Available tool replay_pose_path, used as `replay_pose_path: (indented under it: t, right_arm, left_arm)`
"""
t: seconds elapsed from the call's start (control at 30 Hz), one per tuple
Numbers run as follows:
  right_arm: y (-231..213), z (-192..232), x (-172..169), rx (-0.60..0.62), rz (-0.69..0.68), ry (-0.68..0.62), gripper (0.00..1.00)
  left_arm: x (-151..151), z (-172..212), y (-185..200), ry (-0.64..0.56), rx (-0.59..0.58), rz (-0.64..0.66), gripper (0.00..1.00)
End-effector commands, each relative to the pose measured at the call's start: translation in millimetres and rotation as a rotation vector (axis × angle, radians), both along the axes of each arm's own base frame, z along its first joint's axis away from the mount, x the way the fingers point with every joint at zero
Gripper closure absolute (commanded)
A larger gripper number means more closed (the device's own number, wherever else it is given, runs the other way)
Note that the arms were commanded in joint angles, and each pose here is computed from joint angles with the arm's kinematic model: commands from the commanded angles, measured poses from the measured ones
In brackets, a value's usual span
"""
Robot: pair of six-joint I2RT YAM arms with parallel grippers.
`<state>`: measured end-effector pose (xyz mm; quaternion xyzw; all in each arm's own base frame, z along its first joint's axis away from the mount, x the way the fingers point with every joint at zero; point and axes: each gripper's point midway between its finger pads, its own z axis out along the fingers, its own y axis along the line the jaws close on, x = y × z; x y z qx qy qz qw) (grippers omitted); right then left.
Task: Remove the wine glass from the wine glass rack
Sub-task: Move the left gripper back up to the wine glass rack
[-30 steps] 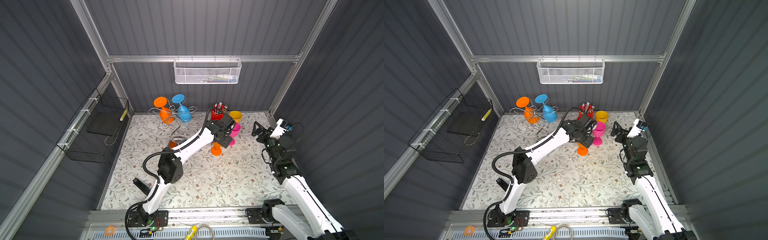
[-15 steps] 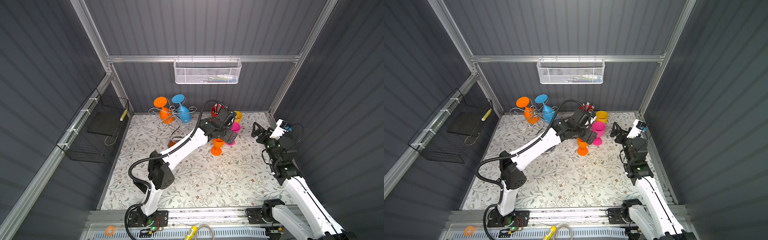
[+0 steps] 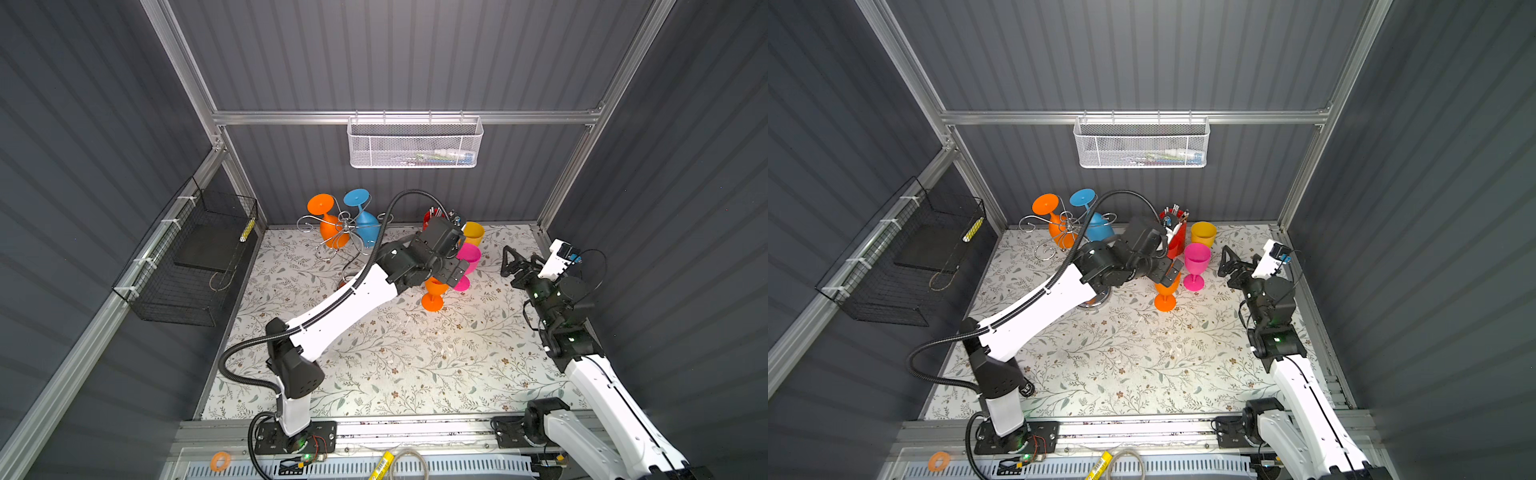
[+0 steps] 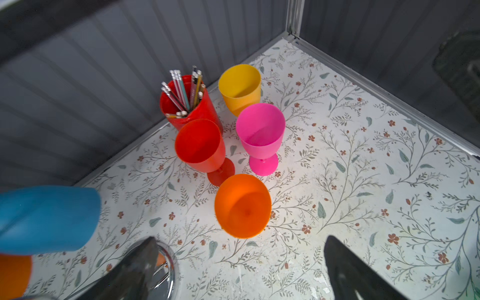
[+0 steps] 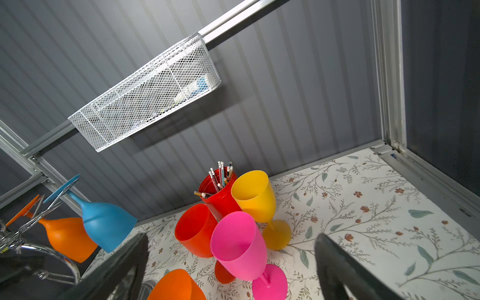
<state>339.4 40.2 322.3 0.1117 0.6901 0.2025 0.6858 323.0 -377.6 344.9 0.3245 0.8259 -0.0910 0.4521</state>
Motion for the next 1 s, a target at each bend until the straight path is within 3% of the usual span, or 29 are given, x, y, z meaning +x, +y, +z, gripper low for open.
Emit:
replay_pose_path:
  t: [0.0, 0.27, 0.53, 0.7, 0.97]
  right_arm:
    - [5, 9, -4, 0.015, 0.038, -0.042, 0.01]
    - [18, 14, -8, 0.012, 0.107, -0.069, 0.01]
    - [61, 23, -13, -0.059, 0.293, -0.118, 0.01]
    - [84, 23, -14, -0.111, 0.365, -0.113, 0.01]
    - [118, 22, -19, -0.192, 0.467, -0.115, 0.01]
  left_arm:
    - [-5, 28, 29, -0.046, -0.034, 0.073, 0.00]
    - [-15, 54, 66, -0.073, -0.032, 0.157, 0.02]
    - [-6, 90, 151, -0.205, 0.175, 0.395, 0.06]
    - [4, 92, 203, -0.173, 0.220, 0.511, 0.08]
    - [28, 83, 251, -0.122, 0.224, 0.621, 0.11]
